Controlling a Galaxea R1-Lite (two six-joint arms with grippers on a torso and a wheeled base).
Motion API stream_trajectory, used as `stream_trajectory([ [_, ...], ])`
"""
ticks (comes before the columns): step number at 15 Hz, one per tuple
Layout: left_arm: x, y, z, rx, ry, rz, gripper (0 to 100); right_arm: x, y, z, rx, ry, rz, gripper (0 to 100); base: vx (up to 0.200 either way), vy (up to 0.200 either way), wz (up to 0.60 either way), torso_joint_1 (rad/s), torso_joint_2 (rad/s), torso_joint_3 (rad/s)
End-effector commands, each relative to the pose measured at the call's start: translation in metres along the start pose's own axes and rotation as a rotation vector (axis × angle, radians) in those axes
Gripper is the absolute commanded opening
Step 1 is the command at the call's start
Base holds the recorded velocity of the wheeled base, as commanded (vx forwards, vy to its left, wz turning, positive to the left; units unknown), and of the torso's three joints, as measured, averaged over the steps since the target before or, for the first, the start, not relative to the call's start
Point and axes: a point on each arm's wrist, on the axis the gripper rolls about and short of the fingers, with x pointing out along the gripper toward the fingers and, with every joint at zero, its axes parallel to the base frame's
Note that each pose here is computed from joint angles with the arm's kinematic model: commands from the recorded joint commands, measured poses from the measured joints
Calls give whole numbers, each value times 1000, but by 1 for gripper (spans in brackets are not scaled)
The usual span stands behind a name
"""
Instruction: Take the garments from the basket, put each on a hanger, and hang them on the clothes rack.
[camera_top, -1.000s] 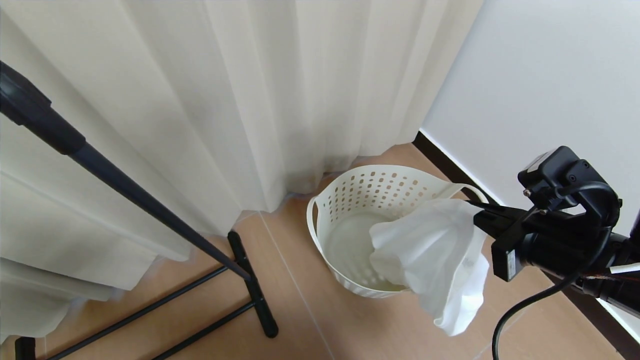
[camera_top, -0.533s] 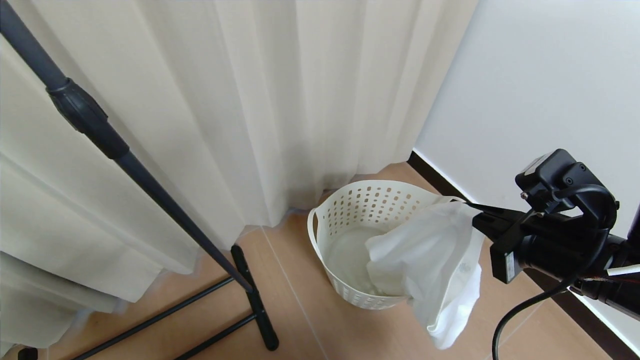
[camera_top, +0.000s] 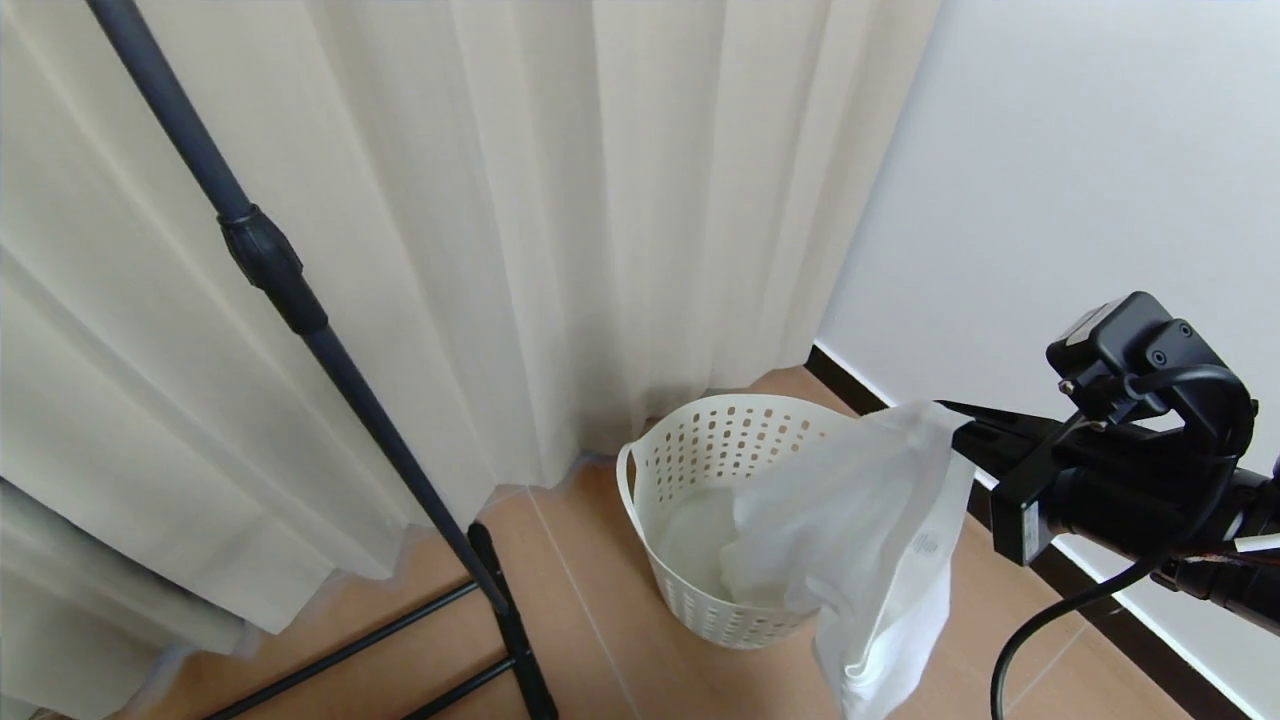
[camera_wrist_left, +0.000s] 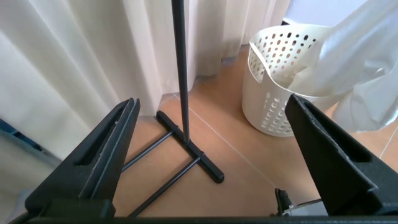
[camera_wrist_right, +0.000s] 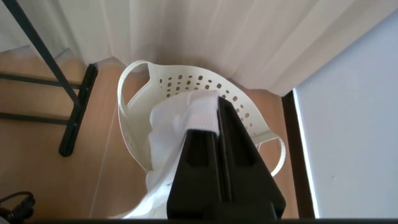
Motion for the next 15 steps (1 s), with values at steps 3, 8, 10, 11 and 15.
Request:
stream_trajectory([
  [3, 0, 0, 0, -3, 1, 0, 100, 1, 0, -1, -1, 4, 2, 0, 0, 0, 0, 2, 4, 201],
  [8, 0, 0, 0, -3, 1, 0, 100, 0, 0, 0, -2, 0, -1, 0, 0, 0, 0, 5, -200, 11],
  [10, 0, 0, 0, -3, 1, 2, 100, -1, 0, 0, -2, 0, -1, 0, 0, 0, 0, 29, -425, -168],
  [11, 0, 0, 0, -3, 1, 2, 100, -1, 0, 0, -2, -1, -1, 0, 0, 0, 0, 76, -432, -173],
  [15, 0, 0, 0, -5, 1, 2, 100, -1, -6, -1, 4, 2, -27, 0, 0, 0, 0, 102, -453, -157],
])
